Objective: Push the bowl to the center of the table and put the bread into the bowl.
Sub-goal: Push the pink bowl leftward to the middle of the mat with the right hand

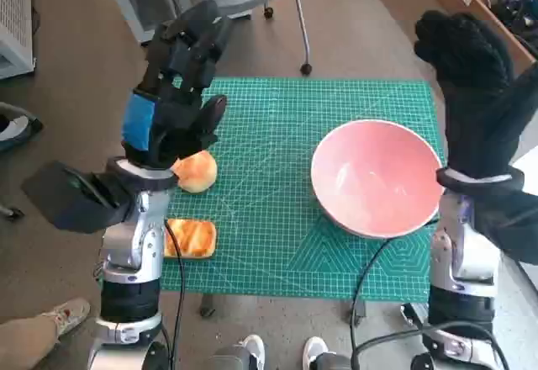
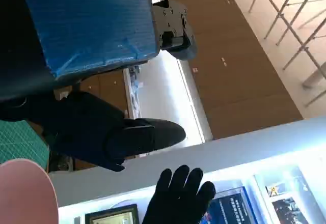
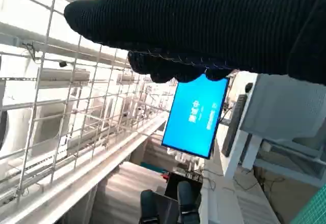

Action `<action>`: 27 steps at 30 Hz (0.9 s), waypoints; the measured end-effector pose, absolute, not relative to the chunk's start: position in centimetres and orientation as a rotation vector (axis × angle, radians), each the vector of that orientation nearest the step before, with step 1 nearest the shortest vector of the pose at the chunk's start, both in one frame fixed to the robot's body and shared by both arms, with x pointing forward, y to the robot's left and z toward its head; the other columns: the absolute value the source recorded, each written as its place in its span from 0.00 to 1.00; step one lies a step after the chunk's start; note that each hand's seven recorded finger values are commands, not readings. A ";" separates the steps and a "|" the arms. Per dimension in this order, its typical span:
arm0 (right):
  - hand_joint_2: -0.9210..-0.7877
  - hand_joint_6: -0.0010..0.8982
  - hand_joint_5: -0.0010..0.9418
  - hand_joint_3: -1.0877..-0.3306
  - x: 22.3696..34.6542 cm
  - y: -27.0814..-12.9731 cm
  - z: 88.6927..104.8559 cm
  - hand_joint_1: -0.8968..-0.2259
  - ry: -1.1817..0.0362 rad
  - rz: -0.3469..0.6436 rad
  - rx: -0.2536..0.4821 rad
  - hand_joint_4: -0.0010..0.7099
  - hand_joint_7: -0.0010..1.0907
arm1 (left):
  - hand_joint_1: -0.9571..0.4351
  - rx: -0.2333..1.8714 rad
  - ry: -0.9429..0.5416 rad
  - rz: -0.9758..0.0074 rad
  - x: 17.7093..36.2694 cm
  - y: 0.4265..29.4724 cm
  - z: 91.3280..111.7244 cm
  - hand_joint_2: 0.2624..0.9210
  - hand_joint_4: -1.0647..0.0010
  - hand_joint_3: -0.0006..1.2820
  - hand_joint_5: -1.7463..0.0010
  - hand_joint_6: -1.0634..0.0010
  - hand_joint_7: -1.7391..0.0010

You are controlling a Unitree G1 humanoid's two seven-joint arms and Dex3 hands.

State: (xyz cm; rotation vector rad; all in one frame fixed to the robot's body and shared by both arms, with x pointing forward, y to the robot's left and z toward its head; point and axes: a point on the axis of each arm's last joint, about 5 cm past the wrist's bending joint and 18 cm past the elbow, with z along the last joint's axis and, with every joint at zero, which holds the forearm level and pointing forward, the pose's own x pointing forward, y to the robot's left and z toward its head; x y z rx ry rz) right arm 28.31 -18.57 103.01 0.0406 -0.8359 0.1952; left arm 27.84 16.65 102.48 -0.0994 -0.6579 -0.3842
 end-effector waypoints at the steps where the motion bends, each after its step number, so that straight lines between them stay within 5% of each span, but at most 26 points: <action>1: 0.00 0.22 0.00 0.68 28.3 -18.6 103.0 0.58 -0.836 0.194 0.040 0.53 0.46 | 0.30 -0.099 -0.658 -0.385 27.9 16.6 102.5 0.84 1.00 0.39 0.82 1.00 0.61; 27: 0.00 0.21 0.00 0.70 27.3 -20.0 102.2 0.60 -0.791 0.123 0.046 0.52 0.48 | 0.31 -0.108 -0.640 -0.400 28.8 16.4 102.3 0.87 1.00 0.37 0.82 1.00 0.61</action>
